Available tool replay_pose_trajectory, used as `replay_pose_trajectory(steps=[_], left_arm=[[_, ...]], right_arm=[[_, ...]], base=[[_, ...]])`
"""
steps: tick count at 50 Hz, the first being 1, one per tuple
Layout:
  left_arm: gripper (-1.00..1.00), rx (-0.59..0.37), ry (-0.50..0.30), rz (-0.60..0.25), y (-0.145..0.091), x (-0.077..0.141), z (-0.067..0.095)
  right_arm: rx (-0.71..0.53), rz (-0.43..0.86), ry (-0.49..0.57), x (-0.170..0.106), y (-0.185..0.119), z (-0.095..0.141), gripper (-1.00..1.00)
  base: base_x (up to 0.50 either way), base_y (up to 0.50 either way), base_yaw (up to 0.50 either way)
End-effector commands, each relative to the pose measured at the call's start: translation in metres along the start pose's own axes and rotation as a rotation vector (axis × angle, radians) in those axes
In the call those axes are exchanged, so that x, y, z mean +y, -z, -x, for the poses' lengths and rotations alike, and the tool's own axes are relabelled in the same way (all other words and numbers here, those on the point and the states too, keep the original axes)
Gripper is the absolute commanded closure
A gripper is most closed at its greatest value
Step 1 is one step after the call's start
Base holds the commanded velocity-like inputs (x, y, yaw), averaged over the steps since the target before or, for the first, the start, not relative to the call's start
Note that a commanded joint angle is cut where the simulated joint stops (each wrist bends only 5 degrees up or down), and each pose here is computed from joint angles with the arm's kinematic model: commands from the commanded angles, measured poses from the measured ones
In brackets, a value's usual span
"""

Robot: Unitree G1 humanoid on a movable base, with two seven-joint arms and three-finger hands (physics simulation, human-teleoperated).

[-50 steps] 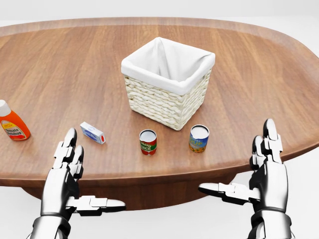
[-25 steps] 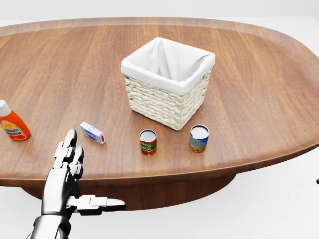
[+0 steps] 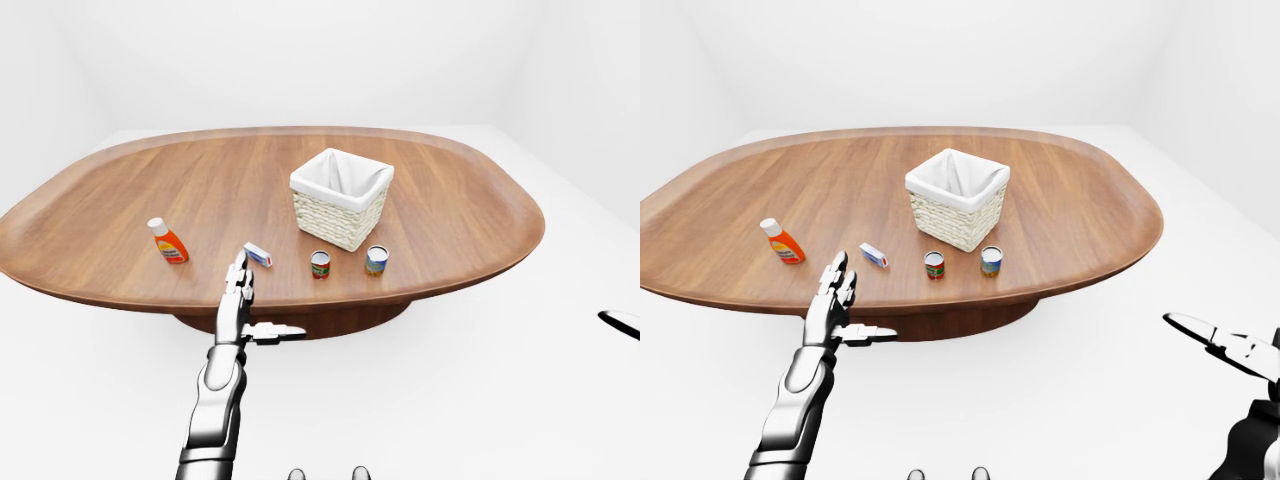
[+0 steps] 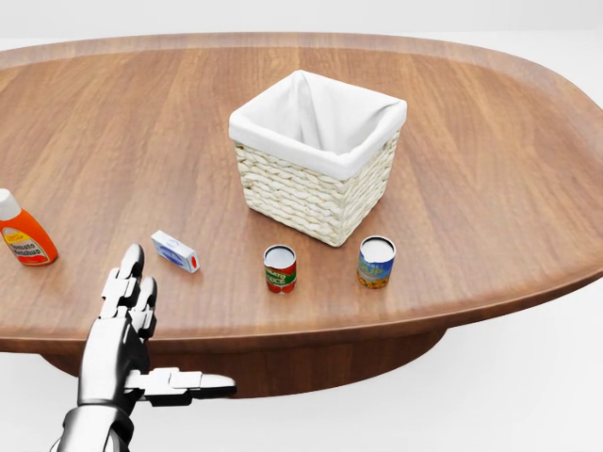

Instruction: Pick up the alphabet soup and the cream cheese box, and put them in the basket.

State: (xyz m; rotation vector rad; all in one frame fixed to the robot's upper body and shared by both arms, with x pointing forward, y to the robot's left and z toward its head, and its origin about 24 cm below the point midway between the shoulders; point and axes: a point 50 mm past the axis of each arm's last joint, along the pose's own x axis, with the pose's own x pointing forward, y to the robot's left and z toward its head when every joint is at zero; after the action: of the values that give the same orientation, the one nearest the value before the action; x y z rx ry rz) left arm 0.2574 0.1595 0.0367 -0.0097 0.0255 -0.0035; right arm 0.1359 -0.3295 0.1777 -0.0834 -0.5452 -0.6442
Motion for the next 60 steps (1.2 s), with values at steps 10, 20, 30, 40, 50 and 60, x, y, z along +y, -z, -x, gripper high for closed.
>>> replay_pose_trajectory(steps=[10, 20, 30, 40, 50, 60], left_arm=[[-1.0, -0.012, -0.001, 0.0, -0.001, 0.0, 0.001], [-1.0, -0.014, -0.003, 0.002, -0.002, 0.001, 0.002], [-1.0, -0.014, -0.003, 0.002, -0.002, 0.001, 0.002], [-1.0, -0.014, -0.003, 0.002, -0.002, 0.001, 0.002], [-1.0, -0.014, -0.001, 0.001, -0.002, 0.0, 0.001], [-1.0, -0.032, -0.029, -0.004, -0.006, 0.003, 0.003]], right_arm=[[0.029, 0.023, 0.038, -0.01, 0.005, 0.004, -1.0], [-0.008, -0.005, 0.069, -0.014, -0.004, 0.003, -1.0], [-0.008, -0.006, 0.069, -0.014, -0.004, 0.003, -1.0], [-0.007, -0.006, 0.069, -0.014, -0.004, 0.003, -1.0], [-0.009, -0.02, 0.054, -0.013, -0.005, 0.005, -1.0], [-0.012, -0.023, 0.055, -0.014, -0.006, 0.005, -1.0]], base=[[0.0, 0.0, 0.0], [0.0, 0.0, 0.0], [0.0, 0.0, 0.0], [0.0, 0.0, 0.0], [0.0, 0.0, 0.0], [0.0, 0.0, 0.0]])
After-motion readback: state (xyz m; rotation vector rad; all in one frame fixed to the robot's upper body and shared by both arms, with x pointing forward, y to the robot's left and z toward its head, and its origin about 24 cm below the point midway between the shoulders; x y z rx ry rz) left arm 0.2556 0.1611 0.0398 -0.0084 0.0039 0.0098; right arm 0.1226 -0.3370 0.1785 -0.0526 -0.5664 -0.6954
